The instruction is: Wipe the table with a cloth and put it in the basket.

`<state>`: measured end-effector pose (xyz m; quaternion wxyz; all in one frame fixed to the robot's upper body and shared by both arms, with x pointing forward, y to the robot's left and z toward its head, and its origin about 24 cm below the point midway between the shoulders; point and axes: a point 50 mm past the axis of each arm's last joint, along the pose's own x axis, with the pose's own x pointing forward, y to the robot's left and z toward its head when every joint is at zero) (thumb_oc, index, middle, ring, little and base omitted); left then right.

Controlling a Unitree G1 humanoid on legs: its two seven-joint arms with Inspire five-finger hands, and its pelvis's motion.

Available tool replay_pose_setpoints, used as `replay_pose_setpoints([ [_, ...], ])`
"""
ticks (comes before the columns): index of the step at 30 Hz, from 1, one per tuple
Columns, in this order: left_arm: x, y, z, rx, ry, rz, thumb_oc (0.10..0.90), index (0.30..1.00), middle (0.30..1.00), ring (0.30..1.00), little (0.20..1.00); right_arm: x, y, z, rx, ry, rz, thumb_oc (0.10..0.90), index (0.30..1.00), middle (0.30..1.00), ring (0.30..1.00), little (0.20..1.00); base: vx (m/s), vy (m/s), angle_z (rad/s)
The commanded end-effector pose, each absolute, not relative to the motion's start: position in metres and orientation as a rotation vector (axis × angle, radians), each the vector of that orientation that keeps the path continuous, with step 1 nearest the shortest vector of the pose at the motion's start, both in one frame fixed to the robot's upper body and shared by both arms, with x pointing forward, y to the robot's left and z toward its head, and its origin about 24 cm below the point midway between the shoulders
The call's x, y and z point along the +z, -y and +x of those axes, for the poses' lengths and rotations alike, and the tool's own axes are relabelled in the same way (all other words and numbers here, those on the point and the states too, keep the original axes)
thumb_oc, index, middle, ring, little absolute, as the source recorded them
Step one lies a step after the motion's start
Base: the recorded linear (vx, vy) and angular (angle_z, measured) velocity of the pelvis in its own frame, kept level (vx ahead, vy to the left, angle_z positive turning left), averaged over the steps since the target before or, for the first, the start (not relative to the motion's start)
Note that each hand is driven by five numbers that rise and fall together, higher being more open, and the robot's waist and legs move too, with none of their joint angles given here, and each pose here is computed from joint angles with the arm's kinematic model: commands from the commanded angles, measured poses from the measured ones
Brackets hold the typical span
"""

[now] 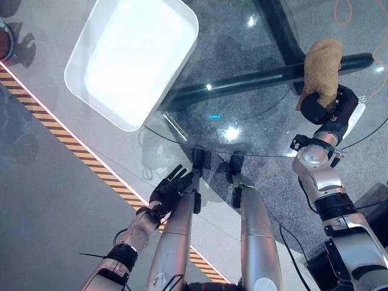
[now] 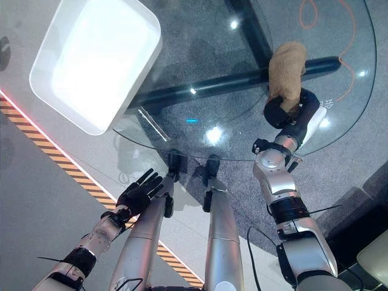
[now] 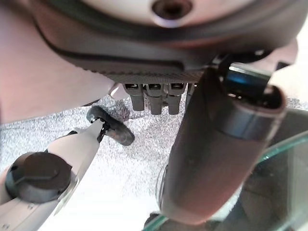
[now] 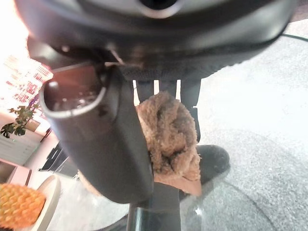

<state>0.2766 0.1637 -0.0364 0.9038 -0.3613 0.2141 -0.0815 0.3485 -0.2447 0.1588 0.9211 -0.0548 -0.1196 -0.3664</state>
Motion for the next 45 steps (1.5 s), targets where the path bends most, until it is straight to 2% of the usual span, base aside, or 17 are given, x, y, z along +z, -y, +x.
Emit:
replay_pose_setpoints([
  [1, -0.057, -0.155, 0.242, -0.207, -0.52, -0.811, 0.8, 0.9, 0.9, 0.9, 0.9, 0.209, 0.257, 0.331, -0.759, 0.518, -0.129, 0.1, 0.3, 0.3, 0.3, 0.2, -0.03, -0.017, 0.03],
  [10, -0.039, -0.156, 0.235, -0.34, -0.49, -0.872, 0.8, 0.9, 0.9, 0.9, 0.9, 0.189, 0.26, 0.325, -0.713, 0.469, -0.106, 0.1, 0.3, 0.3, 0.3, 0.2, -0.03, -0.045, 0.04],
  [18, -0.003, -0.145, 0.233, -0.553, -0.321, -0.922, 0.8, 0.9, 0.9, 0.9, 0.9, 0.19, 0.219, 0.299, -0.428, 0.598, -0.052, 0.1, 0.3, 0.3, 0.3, 0.2, 0.0, -0.032, 0.02],
  [24, 0.015, -0.137, 0.228, -0.729, -0.211, -1.079, 0.8, 0.9, 0.9, 0.9, 0.9, 0.192, 0.206, 0.281, -0.258, 0.663, 0.046, 0.1, 0.3, 0.3, 0.3, 0.2, 0.0, 0.0, 0.0],
  [33, 0.028, -0.137, 0.231, -0.795, -0.148, -1.039, 0.8, 0.9, 0.9, 0.9, 0.9, 0.198, 0.195, 0.266, -0.099, 0.72, 0.088, 0.1, 0.3, 0.3, 0.3, 0.2, 0.02, 0.017, -0.07],
  [45, 0.081, -0.126, 0.267, -0.841, 0.017, -0.886, 0.8, 0.9, 0.9, 0.9, 0.9, 0.218, 0.166, 0.257, 0.229, 0.831, 0.034, 0.1, 0.3, 0.3, 0.3, 0.2, 0.0, 0.004, -0.01],
])
